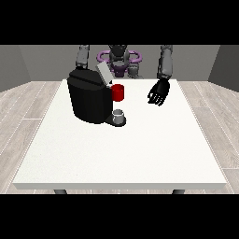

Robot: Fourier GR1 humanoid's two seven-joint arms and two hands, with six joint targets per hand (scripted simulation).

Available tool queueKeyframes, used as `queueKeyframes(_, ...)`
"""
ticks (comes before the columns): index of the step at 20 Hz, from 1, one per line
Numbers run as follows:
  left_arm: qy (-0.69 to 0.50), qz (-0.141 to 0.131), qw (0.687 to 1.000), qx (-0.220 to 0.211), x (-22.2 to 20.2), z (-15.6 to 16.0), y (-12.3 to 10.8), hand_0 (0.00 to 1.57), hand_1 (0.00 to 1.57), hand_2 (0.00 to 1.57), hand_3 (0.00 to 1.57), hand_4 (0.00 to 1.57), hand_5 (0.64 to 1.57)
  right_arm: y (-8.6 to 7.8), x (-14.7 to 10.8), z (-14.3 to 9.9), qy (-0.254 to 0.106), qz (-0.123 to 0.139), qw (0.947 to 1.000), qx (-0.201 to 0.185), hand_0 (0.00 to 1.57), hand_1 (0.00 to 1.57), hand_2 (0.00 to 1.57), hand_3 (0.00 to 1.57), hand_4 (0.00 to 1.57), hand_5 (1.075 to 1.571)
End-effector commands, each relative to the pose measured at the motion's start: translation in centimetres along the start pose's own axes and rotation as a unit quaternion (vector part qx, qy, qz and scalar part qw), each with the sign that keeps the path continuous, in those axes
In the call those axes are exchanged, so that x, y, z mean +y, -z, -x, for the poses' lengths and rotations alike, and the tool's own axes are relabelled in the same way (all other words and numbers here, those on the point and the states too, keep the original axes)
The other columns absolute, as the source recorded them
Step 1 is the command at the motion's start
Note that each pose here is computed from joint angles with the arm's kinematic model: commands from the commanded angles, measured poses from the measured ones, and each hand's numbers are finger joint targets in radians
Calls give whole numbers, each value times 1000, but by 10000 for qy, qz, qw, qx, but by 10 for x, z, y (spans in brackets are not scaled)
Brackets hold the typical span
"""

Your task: Insert the coffee pod into the coffee machine and close the lid

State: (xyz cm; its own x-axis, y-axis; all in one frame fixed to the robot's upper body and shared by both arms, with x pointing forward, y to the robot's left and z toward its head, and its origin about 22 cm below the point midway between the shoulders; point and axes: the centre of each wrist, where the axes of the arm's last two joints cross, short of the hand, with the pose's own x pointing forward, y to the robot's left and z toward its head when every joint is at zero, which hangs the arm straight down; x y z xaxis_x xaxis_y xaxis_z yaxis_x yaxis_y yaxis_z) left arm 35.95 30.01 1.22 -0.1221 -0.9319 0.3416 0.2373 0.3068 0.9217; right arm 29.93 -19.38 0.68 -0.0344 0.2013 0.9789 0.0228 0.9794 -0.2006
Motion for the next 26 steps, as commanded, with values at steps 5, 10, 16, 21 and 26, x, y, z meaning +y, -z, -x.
queueKeyframes(5, 501, 503, 9972, 230, 0, 15, 5, 730, 730, 961, 849, 392, 1571, -1, -3, 13, 81, 31, 9999, 57, 0, 0, 0, 0, 0, 1571)
queueKeyframes(10, 430, 728, 9964, 116, -14, 15, 6, 1036, 1036, 1121, 1006, 395, 1571, -9, -8, 27, 220, -9, 9983, 535, 0, 0, 0, 0, 0, 1571)
queueKeyframes(16, -351, 376, 9974, -508, -3, -20, 25, 1420, 1420, 1402, 1332, 494, 1571, -9, -24, 45, -324, 261, 9955, 856, 0, 0, 0, 0, 0, 1571)
queueKeyframes(21, -374, 657, 9938, -811, 6, -55, 38, 1420, 1420, 1410, 1332, 518, 1571, -2, -23, 57, -380, 548, 9941, 853, 0, 0, 0, 0, 0, 1571)
queueKeyframes(26, -444, 889, 9911, -891, 41, -64, 46, 1402, 1402, 1390, 1329, 542, 1571, -13, -16, 66, -391, 343, 9930, 1057, 0, 0, 0, 0, 0, 1571)
